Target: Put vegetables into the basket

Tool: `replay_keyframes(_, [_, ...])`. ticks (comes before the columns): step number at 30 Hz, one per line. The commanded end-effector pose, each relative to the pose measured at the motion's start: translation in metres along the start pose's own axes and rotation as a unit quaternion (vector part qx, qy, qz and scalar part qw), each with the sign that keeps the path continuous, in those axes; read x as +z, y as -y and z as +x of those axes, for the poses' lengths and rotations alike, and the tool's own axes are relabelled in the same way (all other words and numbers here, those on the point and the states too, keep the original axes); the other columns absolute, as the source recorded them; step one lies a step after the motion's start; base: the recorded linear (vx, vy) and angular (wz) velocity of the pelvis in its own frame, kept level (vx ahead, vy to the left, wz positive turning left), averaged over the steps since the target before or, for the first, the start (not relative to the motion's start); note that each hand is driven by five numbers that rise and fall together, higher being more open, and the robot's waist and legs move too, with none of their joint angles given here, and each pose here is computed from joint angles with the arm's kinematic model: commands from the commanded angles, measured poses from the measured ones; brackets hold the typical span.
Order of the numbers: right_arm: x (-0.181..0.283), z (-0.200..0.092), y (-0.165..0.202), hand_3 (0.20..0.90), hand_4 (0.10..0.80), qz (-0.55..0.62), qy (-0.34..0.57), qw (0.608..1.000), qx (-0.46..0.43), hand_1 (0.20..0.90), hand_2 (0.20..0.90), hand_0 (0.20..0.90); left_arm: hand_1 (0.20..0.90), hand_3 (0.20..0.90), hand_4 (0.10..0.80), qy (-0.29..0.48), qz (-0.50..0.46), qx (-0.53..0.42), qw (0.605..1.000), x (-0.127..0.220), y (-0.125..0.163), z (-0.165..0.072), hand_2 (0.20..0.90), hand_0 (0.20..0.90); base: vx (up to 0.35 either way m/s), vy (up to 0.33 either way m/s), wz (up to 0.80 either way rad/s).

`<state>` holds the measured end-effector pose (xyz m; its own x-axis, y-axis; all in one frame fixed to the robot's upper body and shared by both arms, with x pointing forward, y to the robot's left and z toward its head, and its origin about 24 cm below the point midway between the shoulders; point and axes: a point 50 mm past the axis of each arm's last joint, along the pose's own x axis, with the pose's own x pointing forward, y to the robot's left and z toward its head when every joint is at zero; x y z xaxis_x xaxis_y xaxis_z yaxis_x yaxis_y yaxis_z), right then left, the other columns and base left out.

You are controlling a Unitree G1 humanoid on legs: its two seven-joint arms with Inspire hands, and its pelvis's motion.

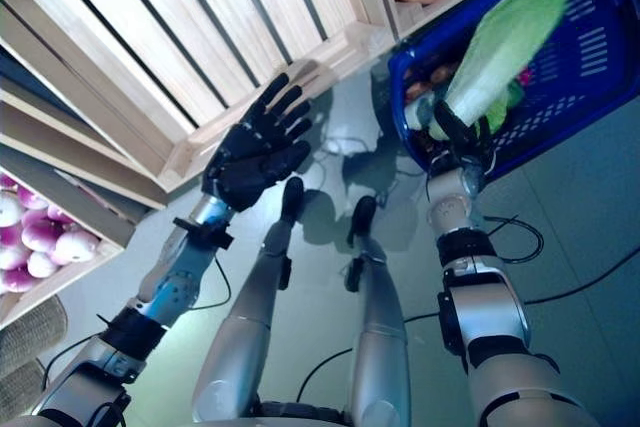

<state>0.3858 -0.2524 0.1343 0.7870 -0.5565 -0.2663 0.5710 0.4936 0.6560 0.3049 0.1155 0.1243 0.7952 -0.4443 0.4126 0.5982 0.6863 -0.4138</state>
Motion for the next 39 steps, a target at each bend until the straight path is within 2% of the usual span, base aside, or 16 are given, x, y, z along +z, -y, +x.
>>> replay_keyframes(1, [0.052, 0.001, -0.005, 0.900, 0.800, -0.008, 0.108, 0.994, -0.021, 0.900, 0.900, 0.900, 0.900, 0.900, 0.800, 0.104, 0.002, -0.108, 0.989, 0.032, 0.039, 0.013, 0.900, 0.900, 0.000, 0.000, 0.00])
replay_keyframes(5, [0.045, 0.002, 0.000, 0.900, 0.800, 0.000, 0.101, 0.994, -0.049, 0.900, 0.900, 0.900, 0.900, 0.900, 0.800, 0.104, 0.030, -0.125, 0.986, 0.035, 0.039, 0.013, 0.900, 0.900, -0.043, -0.015, 0.00])
replay_keyframes(9, [0.034, 0.001, -0.001, 0.900, 0.800, -0.018, 0.102, 0.994, -0.040, 0.900, 0.900, 0.900, 0.900, 0.900, 0.800, 0.094, 0.053, -0.136, 0.985, 0.036, 0.040, 0.016, 0.900, 0.900, -0.061, 0.017, -0.01])
replay_keyframes(13, [0.008, -0.007, 0.000, 0.900, 0.800, -0.085, 0.097, 0.992, 0.006, 0.900, 0.900, 0.900, 0.900, 0.900, 0.800, 0.044, 0.106, -0.130, 0.985, 0.027, 0.033, 0.016, 0.900, 0.900, -0.025, 0.107, -0.08])
replay_keyframes(15, [-0.015, -0.013, 0.018, 0.900, 0.800, -0.100, 0.071, 0.992, 0.035, 0.900, 0.900, 0.900, 0.900, 0.900, 0.800, 0.009, 0.158, -0.118, 0.980, 0.019, 0.026, 0.008, 0.900, 0.900, 0.071, 0.154, -0.18])
replay_keyframes(17, [-0.031, -0.022, 0.032, 0.900, 0.800, -0.114, 0.062, 0.990, 0.053, 0.900, 0.900, 0.900, 0.900, 0.900, 0.800, -0.014, 0.165, -0.109, 0.980, 0.014, 0.020, 0.001, 0.900, 0.900, 0.101, 0.116, -0.16])
replay_keyframes(18, [-0.048, -0.033, 0.054, 0.900, 0.800, -0.169, 0.062, 0.981, 0.075, 0.900, 0.900, 0.900, 0.900, 0.900, 0.800, -0.045, 0.177, -0.096, 0.979, 0.004, 0.010, -0.013, 0.900, 0.900, 0.122, 0.127, -0.04])
replay_keyframes(20, [-0.058, -0.042, 0.074, 0.900, 0.800, -0.224, 0.065, 0.968, 0.090, 0.900, 0.900, 0.900, 0.900, 0.900, 0.800, -0.072, 0.177, -0.085, 0.978, -0.006, 0.006, -0.024, 0.900, 0.900, 0.112, 0.129, -0.05])
replay_keyframes(22, [-0.079, -0.063, 0.113, 0.900, 0.800, -0.330, 0.048, 0.935, 0.124, 0.900, 0.900, 0.900, 0.900, 0.900, 0.800, -0.135, 0.192, -0.058, 0.970, -0.028, -0.007, -0.051, 0.900, 0.900, 0.162, 0.128, -0.16])
replay_keyframes(24, [-0.091, -0.075, 0.134, 0.900, 0.800, -0.369, 0.017, 0.919, 0.137, 0.900, 0.900, 0.900, 0.900, 0.900, 0.800, -0.176, 0.227, -0.045, 0.957, -0.039, -0.014, -0.066, 0.900, 0.900, 0.143, 0.092, -0.17])
replay_keyframes(25, [-0.102, -0.081, 0.157, 0.900, 0.800, -0.401, -0.036, 0.904, 0.143, 0.900, 0.900, 0.900, 0.900, 0.900, 0.800, -0.229, 0.239, -0.042, 0.943, -0.051, -0.023, -0.083, 0.900, 0.900, 0.126, 0.082, -0.06])
replay_keyframes(27, [-0.114, -0.091, 0.178, 0.900, 0.800, -0.427, -0.082, 0.888, 0.149, 0.900, 0.900, 0.900, 0.900, 0.900, 0.800, -0.265, 0.255, -0.038, 0.929, -0.061, -0.031, -0.098, 0.900, 0.900, 0.116, 0.082, -0.11])
replay_keyframes(29, [-0.132, -0.108, 0.210, 0.900, 0.800, -0.482, -0.149, 0.847, 0.165, 0.900, 0.900, 0.900, 0.900, 0.900, 0.800, -0.333, 0.256, -0.044, 0.906, -0.081, -0.036, -0.121, 0.900, 0.900, 0.139, 0.091, -0.11])
replay_keyframes(36, [-0.167, -0.141, 0.276, 0.900, 0.800, -0.548, -0.306, 0.766, 0.140, 0.900, 0.900, 0.900, 0.900, 0.900, 0.800, -0.459, 0.245, 0.033, 0.853, -0.131, -0.053, -0.168, 0.900, 0.900, 0.099, 0.058, -0.14])
replay_keyframes(39, [-0.170, -0.150, 0.299, 0.900, 0.800, -0.535, -0.352, 0.764, 0.078, 0.900, 0.900, 0.900, 0.900, 0.900, 0.800, -0.487, 0.241, 0.087, 0.835, -0.140, -0.061, -0.182, 0.900, 0.900, 0.034, 0.026, -0.09])
